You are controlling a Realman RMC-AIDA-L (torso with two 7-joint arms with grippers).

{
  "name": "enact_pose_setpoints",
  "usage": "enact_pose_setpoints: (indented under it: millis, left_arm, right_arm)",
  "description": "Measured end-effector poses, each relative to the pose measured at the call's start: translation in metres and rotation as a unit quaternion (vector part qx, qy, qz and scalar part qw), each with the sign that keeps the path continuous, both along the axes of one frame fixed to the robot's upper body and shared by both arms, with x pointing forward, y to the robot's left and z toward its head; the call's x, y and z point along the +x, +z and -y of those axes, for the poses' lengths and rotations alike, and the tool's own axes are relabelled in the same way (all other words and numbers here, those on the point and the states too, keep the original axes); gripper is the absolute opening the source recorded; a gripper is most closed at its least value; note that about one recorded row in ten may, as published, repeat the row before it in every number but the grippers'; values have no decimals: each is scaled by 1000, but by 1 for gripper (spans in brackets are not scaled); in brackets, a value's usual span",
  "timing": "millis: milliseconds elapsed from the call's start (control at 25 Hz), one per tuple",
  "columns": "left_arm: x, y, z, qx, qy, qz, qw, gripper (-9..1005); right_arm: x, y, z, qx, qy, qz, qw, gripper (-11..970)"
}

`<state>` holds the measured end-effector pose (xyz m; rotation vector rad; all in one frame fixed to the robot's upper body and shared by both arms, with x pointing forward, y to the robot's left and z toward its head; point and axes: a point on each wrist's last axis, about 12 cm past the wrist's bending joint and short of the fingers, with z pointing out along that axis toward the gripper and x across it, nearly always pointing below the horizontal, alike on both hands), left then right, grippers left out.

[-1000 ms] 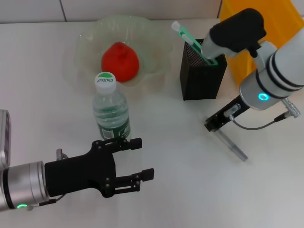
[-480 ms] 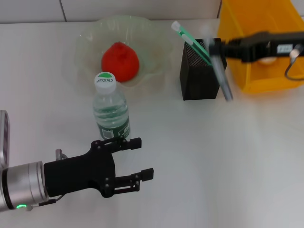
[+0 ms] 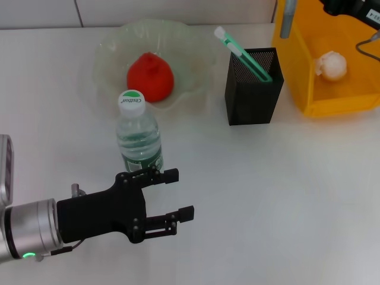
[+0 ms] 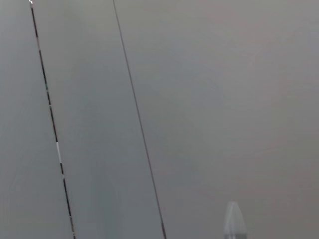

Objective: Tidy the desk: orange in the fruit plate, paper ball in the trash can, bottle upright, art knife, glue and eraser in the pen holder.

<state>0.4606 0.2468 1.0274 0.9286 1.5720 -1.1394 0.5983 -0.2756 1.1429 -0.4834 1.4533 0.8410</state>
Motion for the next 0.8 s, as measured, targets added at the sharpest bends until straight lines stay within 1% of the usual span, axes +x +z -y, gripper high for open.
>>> enact_pose_setpoints:
  millis: [120, 200, 400, 600, 800]
  left_arm:
    - [0, 0, 0, -1, 3, 0, 1000, 781]
    - [1, 0, 0, -2, 4, 0, 1000, 781]
    - [2, 0, 0, -1, 7, 2, 1000, 781]
    - [4, 1, 1, -1, 5, 3, 1000, 781]
    - [5, 2, 2, 0, 5, 4, 1000, 781]
  right_arm:
    - [8, -8, -9, -13, -11, -8, 1000, 127]
    - [9, -9, -12, -17, -8, -11, 1000, 127]
    - [9, -11, -18, -24, 5, -17, 1000, 126]
    - [8, -12, -17, -23, 4, -20, 1000, 126]
    - [7, -13, -14, -20, -2, -20, 1000, 303]
